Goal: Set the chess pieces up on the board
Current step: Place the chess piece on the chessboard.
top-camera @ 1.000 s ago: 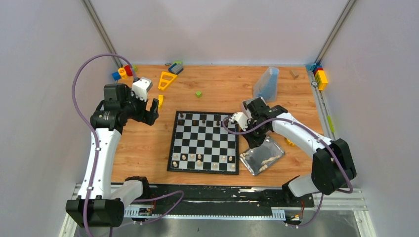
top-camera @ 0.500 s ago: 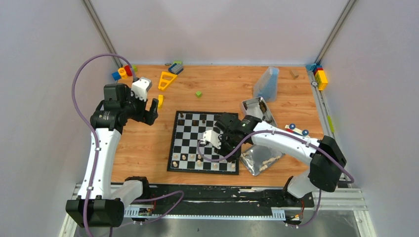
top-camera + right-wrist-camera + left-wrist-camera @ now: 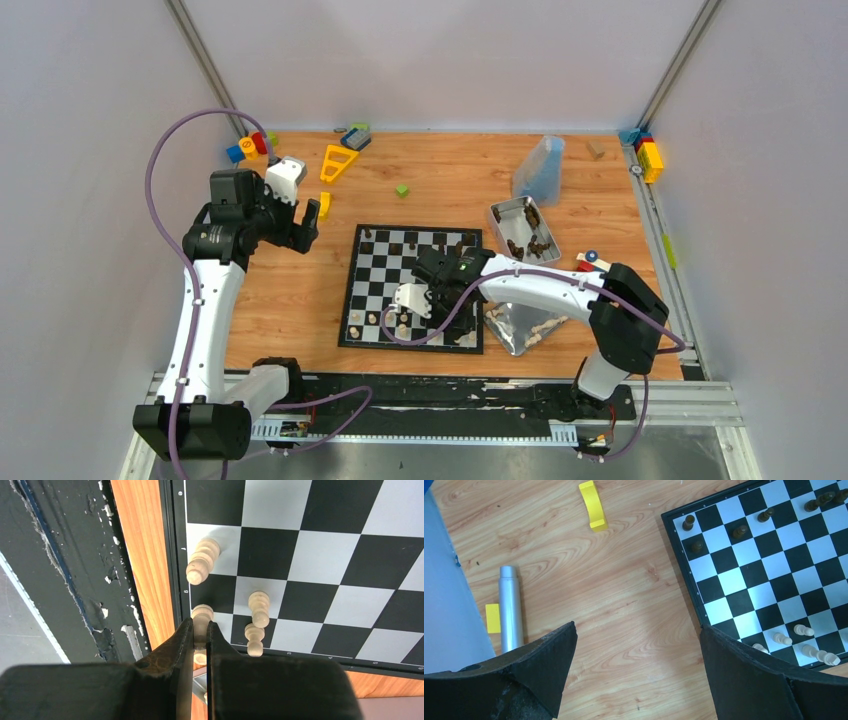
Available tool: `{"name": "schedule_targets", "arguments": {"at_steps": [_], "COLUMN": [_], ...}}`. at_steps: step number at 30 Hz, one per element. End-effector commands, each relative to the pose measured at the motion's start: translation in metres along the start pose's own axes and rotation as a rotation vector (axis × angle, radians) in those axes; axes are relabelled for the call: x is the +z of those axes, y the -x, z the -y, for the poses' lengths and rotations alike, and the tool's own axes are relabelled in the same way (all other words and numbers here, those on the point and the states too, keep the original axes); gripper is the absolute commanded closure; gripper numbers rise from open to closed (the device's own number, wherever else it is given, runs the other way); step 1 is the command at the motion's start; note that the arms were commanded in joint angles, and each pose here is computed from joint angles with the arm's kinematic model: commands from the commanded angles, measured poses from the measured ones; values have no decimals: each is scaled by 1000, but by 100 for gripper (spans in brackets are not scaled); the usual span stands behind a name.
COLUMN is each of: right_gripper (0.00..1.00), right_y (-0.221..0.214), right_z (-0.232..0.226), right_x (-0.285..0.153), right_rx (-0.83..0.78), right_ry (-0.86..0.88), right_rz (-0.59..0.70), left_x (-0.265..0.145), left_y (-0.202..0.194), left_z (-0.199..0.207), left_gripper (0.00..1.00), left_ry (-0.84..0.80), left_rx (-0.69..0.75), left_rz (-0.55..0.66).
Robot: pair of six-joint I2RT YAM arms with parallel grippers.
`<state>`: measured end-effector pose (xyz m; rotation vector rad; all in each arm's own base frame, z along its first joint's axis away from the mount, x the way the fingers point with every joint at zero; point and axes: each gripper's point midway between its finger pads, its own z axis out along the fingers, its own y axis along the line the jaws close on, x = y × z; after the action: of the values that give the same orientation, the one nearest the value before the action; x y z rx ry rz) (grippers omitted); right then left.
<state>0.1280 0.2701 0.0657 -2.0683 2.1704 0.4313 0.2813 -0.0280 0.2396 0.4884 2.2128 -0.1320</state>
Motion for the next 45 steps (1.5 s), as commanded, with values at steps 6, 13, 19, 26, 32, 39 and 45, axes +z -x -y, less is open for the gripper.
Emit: {"name": "schedule_targets", "arguments": {"at_steps": [6,13,19,26,32,39,45], "right_gripper": [100,100,100,83,54,43,42], "right_y": [25,27,25,19,22,20,-24], "right_z": [10,10,9,5,6,7,34], "right_x": [-1,1,5,8,-10,-57,-99], "right_rx": [-21,-23,-23,-22,-33,10,201], "right_ry": [-53,-54,-48,-49,-80,-78,-125], "right_rz": [66,72,66,53,91,225,336], "left_x": [-13,-12,-14,-16,-16,-17,-16], "left_y": [17,15,15,15,15,17,18], "left_z": [-4,-3,-3,-3,-3,-2,-1], "left_gripper": [0,0,0,0,0,0,0], "left_ry": [24,22,24,25,24,23,9], "left_rx": [32,30,32,37,36,43,62], "left_rz": [61,60,61,62,61,65,68]}}
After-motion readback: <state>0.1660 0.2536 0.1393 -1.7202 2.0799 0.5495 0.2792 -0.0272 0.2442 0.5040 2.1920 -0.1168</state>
